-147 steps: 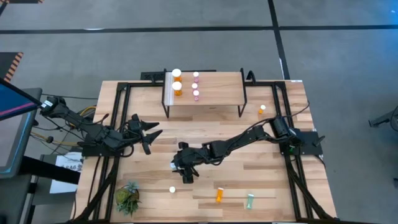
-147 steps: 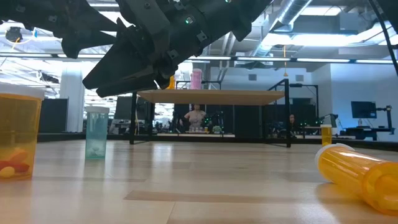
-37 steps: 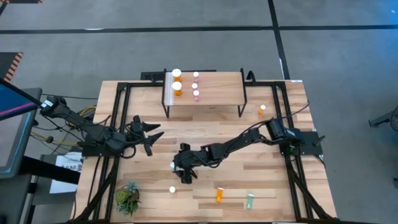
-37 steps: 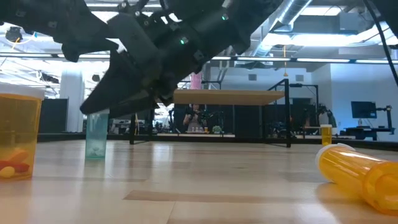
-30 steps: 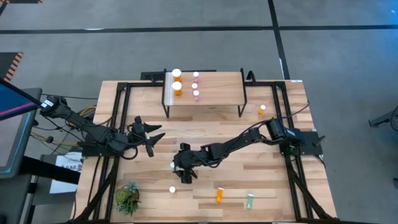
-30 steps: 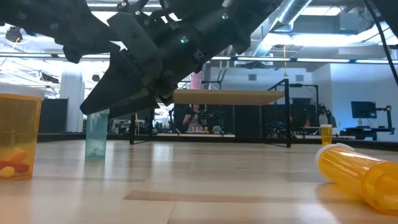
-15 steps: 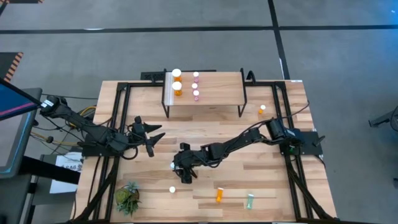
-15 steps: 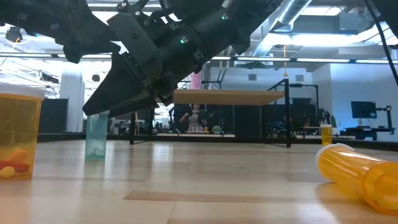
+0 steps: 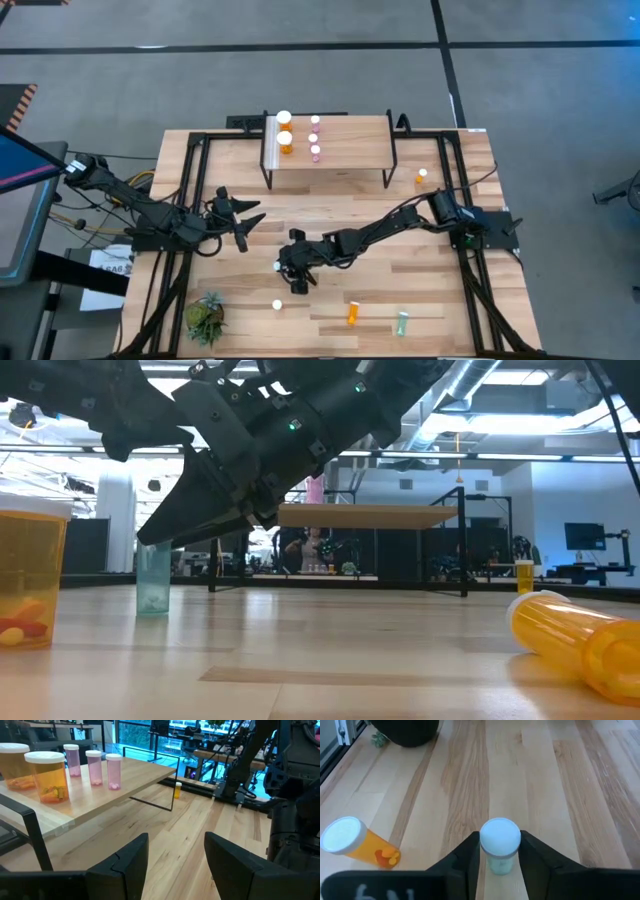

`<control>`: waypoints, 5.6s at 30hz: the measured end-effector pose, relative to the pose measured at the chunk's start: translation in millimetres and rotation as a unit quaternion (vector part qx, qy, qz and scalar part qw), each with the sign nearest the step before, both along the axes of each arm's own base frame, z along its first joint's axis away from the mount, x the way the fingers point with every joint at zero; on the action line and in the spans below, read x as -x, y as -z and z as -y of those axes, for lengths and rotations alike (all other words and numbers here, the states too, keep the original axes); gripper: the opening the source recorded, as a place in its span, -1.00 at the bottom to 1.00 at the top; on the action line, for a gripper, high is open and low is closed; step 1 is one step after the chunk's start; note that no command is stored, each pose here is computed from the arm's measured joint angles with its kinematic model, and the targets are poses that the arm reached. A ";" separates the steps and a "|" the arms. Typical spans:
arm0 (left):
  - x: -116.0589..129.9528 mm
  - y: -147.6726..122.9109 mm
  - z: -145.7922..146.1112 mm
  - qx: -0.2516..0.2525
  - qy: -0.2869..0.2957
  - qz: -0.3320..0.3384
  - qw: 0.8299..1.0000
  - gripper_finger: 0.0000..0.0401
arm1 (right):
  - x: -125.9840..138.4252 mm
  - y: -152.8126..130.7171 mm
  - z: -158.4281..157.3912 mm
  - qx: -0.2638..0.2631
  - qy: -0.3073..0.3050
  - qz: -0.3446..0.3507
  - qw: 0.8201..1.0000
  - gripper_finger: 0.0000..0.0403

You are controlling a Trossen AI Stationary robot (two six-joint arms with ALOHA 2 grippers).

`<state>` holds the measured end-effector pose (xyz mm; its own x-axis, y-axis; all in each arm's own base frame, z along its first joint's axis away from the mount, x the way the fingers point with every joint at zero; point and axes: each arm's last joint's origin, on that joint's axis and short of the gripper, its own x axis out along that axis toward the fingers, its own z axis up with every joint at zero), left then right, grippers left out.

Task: Pick and place medicine bottles onto shelf by color
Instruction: Put the top blue pill bottle on the shelf, then put the blue pill bottle on the shelf aligned with the other blue pill bottle

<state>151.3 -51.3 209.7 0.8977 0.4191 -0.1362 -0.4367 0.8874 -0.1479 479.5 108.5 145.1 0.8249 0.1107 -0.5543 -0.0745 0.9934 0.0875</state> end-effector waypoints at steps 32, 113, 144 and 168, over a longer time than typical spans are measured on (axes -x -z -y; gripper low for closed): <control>-0.3 -0.1 0.7 0.007 0.012 0.001 1.000 -0.10 | 85.2 -174.0 98.9 0.040 0.071 0.039 0.996 -0.33; -0.4 -1.2 0.4 0.011 0.006 0.008 1.000 -0.10 | 150.5 -127.9 316.1 0.072 0.370 -0.005 0.926 -0.16; 0.0 1.3 0.5 0.018 0.009 0.000 1.000 -0.10 | 164.2 -219.4 255.6 0.057 0.312 -0.116 0.941 0.24; -0.2 -1.7 -0.1 0.017 -0.006 0.015 1.000 -0.10 | 293.3 -128.8 -18.3 -0.093 0.136 -0.194 0.967 0.19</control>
<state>151.5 -51.2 211.4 0.8964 0.4256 -0.1242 -0.4425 0.8764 -0.1903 186.1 126.8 273.9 0.5715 0.0467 -0.8193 0.2611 0.9362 0.2354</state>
